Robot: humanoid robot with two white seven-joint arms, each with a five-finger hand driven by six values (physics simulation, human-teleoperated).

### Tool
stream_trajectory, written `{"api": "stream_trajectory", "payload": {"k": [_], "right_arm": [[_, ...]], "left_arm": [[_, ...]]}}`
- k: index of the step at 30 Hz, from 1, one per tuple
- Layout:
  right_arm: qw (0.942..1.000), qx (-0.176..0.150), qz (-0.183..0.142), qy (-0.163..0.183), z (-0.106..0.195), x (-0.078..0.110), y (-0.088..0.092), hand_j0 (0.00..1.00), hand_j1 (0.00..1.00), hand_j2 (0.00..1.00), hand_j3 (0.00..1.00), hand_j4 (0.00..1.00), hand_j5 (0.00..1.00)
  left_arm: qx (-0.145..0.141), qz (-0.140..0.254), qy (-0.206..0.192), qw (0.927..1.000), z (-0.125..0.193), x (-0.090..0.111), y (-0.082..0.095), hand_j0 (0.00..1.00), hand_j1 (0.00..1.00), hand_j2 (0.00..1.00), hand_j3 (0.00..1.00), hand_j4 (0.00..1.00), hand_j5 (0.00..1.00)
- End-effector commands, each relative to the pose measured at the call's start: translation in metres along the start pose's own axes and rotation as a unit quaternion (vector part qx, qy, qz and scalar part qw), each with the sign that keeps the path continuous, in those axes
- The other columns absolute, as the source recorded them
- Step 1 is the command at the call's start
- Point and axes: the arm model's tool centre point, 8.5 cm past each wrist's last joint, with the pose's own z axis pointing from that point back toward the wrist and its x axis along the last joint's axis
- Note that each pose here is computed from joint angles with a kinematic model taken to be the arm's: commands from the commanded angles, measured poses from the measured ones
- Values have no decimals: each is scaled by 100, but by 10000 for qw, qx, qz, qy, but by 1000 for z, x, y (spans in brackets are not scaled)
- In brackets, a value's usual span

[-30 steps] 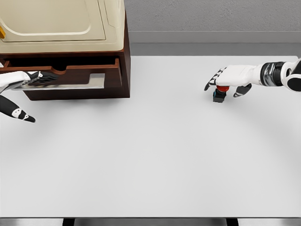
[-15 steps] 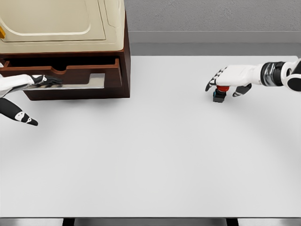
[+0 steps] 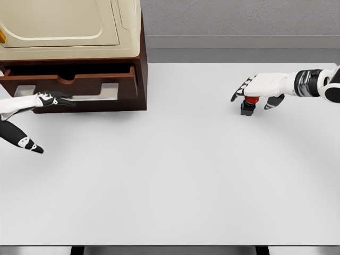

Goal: Open the cabinet drawer with left arm, and place a switch into the drawer with right arm

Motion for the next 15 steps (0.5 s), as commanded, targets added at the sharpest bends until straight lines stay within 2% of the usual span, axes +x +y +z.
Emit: {"api": "stream_trajectory", "payload": {"k": [1, 8, 15], "right_arm": [[10000, -14, -20, 7, 1, 0, 0, 87, 87, 87, 87, 87, 87], [10000, -14, -20, 7, 1, 0, 0, 88, 88, 88, 88, 88, 88], [10000, -14, -20, 7, 1, 0, 0, 87, 87, 87, 87, 87, 87]], "left_arm": [[-73, 49, -41, 10000, 1, 2, -3, 100, 100, 100, 100, 100, 100], [-81, -35, -68, 9999, 12, 3, 0, 100, 100, 100, 100, 100, 100], [-290, -95, -165, 9994, 17, 0, -11, 100, 100, 100, 100, 100, 100]]}}
